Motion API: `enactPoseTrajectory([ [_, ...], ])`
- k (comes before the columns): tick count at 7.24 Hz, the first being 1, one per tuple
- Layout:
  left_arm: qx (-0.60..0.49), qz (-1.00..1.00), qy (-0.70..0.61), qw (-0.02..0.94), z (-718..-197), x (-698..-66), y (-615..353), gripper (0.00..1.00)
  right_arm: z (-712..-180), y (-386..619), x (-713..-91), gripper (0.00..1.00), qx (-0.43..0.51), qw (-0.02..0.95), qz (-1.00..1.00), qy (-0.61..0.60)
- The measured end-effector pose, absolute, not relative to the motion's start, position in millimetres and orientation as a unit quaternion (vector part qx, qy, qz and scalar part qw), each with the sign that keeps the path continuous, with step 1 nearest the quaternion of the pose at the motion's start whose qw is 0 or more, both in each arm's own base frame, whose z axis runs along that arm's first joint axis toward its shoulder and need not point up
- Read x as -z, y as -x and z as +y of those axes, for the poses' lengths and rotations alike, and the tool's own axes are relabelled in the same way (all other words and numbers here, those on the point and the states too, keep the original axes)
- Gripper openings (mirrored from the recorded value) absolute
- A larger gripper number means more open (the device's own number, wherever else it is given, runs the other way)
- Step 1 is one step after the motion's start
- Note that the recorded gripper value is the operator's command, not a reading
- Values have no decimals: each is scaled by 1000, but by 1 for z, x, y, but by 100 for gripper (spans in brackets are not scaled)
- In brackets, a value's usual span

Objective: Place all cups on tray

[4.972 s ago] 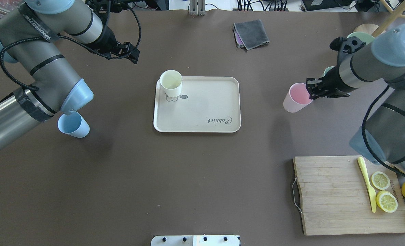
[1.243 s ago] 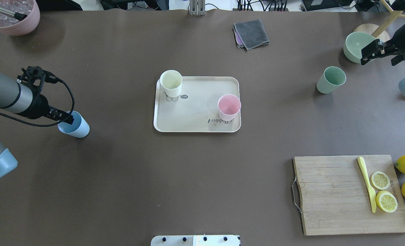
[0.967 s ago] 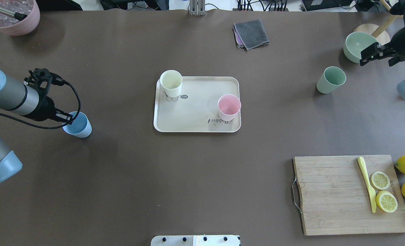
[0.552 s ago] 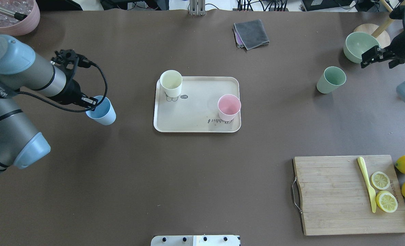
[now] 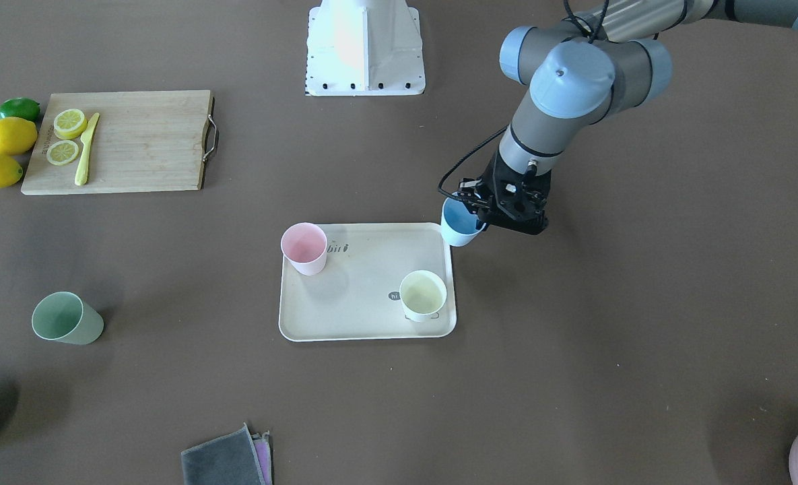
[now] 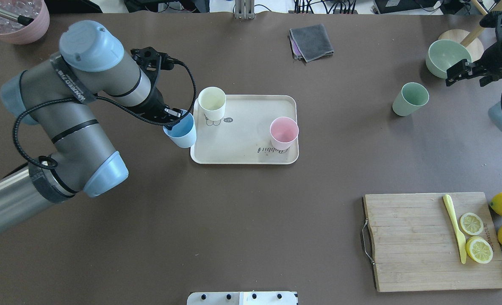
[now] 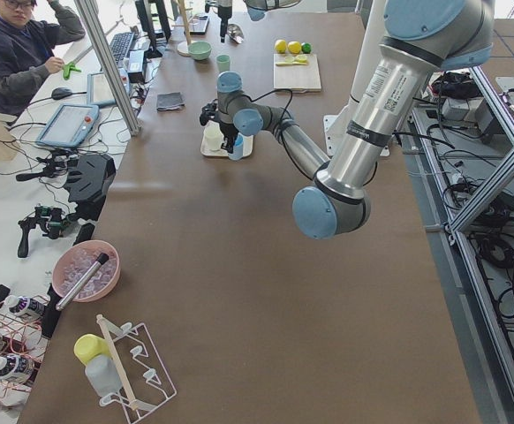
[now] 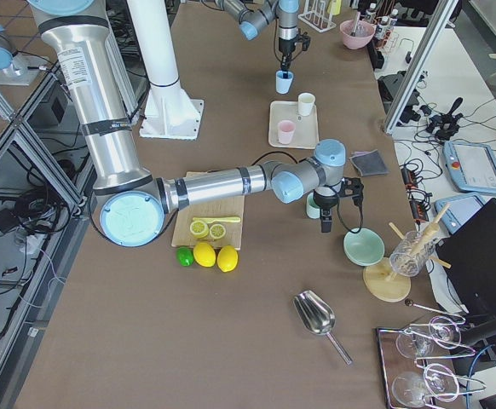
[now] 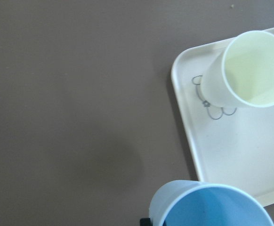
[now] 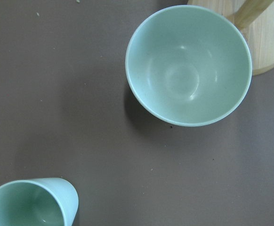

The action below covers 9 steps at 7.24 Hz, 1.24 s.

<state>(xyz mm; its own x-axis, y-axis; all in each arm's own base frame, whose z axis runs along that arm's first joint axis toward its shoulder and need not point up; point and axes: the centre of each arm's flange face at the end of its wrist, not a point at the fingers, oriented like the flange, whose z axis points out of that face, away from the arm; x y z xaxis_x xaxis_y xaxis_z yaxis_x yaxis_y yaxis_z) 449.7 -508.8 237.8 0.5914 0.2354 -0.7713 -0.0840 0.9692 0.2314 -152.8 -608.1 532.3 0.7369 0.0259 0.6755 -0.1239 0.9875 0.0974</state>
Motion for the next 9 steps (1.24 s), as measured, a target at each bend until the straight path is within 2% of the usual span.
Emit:
enactPoseTrajectory([
  [2,-78,452,-90,884,-508,-231,-497,0,-608,156,-533,100,-39,930,-361,-67],
  [3,-76,456,-95,882,-512,-240,-511,18,-609,157,-532,100,-38,929,-361,-67],
  [4,-75,458,-99,880,-515,-246,-518,97,-609,157,-531,100,-38,929,-361,-67],
  [7,-75,469,-113,873,-517,-232,-507,98,-610,160,-528,100,-39,929,-363,-68],
  [9,-72,471,-112,872,-550,-218,-441,98,-613,180,-514,98,-54,926,-368,-60],
])
